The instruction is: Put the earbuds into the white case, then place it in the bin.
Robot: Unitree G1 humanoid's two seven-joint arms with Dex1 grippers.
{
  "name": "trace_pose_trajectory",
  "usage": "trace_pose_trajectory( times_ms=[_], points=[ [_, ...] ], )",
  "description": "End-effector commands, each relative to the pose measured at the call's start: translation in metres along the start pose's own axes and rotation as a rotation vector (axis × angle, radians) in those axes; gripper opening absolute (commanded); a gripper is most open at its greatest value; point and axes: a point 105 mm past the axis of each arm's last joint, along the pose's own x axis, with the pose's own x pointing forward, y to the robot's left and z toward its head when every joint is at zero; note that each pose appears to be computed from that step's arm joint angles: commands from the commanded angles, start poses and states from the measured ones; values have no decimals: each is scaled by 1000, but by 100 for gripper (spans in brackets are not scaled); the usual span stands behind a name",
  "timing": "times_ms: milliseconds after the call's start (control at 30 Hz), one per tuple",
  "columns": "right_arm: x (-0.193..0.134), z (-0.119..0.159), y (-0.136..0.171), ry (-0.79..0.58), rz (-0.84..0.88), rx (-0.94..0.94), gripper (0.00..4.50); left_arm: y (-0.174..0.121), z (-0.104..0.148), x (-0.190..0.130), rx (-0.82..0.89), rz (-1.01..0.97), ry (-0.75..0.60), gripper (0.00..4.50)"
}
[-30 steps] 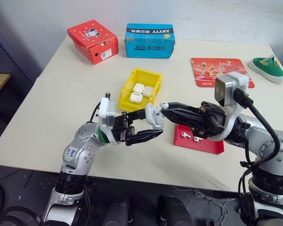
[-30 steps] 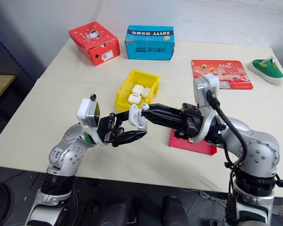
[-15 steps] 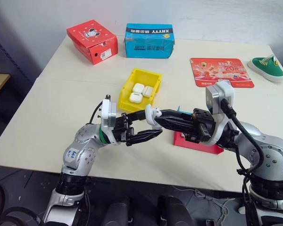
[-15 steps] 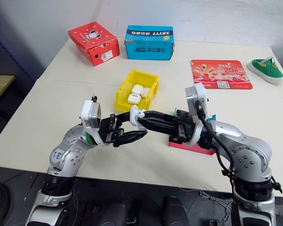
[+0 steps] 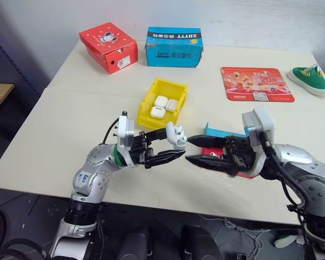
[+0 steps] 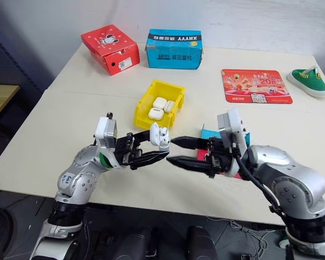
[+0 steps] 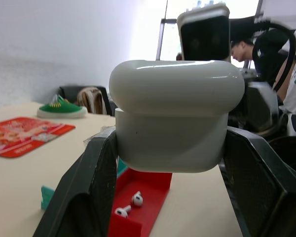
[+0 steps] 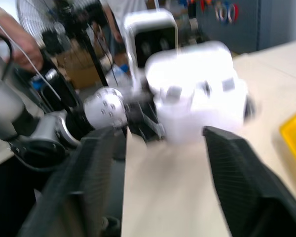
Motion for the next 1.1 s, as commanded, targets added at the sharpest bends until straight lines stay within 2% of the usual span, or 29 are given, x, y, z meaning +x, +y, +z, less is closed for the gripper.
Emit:
trace_pose_trajectory(
  times_ms=[33, 67, 233, 300, 367, 467, 600, 733, 867, 1100],
  points=[
    [-12, 11, 6, -7, 1, -7, 427, -5, 11, 2, 47, -35, -24, 277],
    [-16, 10, 9, 7, 10, 9, 448, -5, 10, 2, 47, -35, -21, 277],
    [-44, 14, 9, 59, -48, 45, 448, -4, 7, -5, 60, -25, 25, 277],
    [-57, 22, 0, 57, -132, -6, 431, -2, 0, -8, 98, -10, 122, 277],
    [-63, 28, -6, 69, -180, -83, 386, 2, -10, -10, 134, 7, 233, 277],
    [-53, 26, 0, 131, -126, -204, 281, 9, -26, -12, 129, 50, 397, 277],
    [-24, 27, 12, 124, -16, -277, 138, 13, -34, -5, 111, 64, 511, 277],
    [2, 22, 4, 156, -12, -361, 5, 14, -38, 2, 129, 46, 580, 277],
    [21, 9, -3, 242, -12, -418, 5, 13, -37, 9, 136, 35, 600, 277],
    [26, 2, -23, 325, -81, -485, 5, 12, -33, 13, 145, 38, 602, 277]
  ],
)
